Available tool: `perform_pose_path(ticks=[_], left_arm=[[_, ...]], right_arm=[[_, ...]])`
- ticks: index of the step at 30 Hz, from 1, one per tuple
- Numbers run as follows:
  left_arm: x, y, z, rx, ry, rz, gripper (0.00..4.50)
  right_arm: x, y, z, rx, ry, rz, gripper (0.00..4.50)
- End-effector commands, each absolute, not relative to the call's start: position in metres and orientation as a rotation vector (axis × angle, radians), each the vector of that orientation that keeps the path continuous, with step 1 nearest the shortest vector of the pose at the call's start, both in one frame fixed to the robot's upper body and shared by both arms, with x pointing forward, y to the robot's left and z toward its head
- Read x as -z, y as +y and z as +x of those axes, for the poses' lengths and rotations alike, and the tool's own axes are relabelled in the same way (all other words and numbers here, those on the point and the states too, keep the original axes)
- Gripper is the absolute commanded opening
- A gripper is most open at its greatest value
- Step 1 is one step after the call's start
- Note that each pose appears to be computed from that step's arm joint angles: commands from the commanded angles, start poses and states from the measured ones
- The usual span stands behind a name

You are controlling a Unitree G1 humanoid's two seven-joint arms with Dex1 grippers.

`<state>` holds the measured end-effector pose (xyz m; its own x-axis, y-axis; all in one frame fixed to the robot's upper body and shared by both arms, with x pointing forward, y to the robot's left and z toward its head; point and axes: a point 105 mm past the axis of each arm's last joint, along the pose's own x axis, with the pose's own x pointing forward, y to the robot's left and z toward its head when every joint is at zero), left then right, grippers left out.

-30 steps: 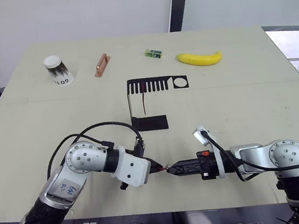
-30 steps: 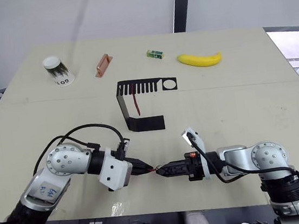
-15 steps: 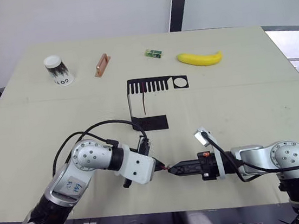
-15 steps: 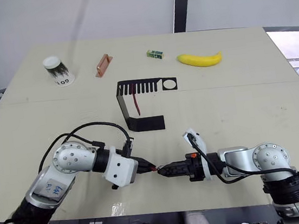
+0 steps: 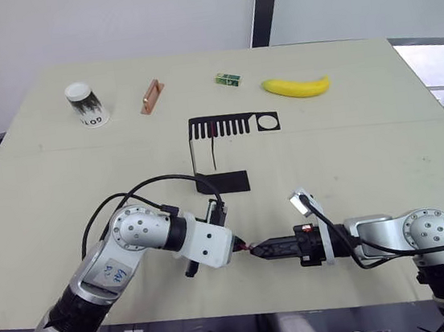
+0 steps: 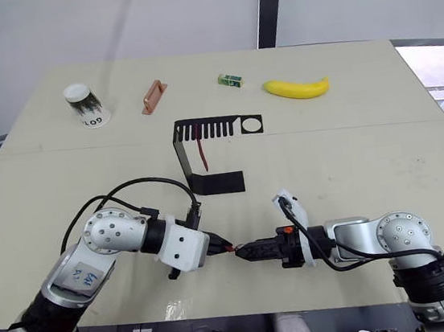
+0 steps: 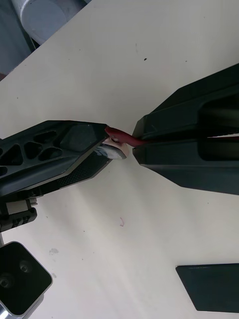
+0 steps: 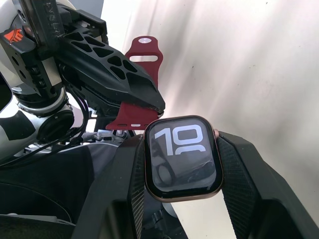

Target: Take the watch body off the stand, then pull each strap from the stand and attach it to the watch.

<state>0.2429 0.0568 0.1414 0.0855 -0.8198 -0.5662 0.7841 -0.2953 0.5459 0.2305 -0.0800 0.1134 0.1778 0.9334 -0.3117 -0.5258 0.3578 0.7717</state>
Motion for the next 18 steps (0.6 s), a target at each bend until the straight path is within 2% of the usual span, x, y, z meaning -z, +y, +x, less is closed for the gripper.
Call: perform_pose_path(ticks=[1,18], left_arm=[[-0.147,0.047,0.237,1.569,-0.107,1.021,0.00],[-0.134,0.048,0.233,1.545,-0.051,0.993,0.00]], right_arm=[[-0.129,-0.065,0.216,-1.249,0.852,0.613,1.58],[-0.131,-0.065,0.214,-1.257,0.860,0.615,1.58]])
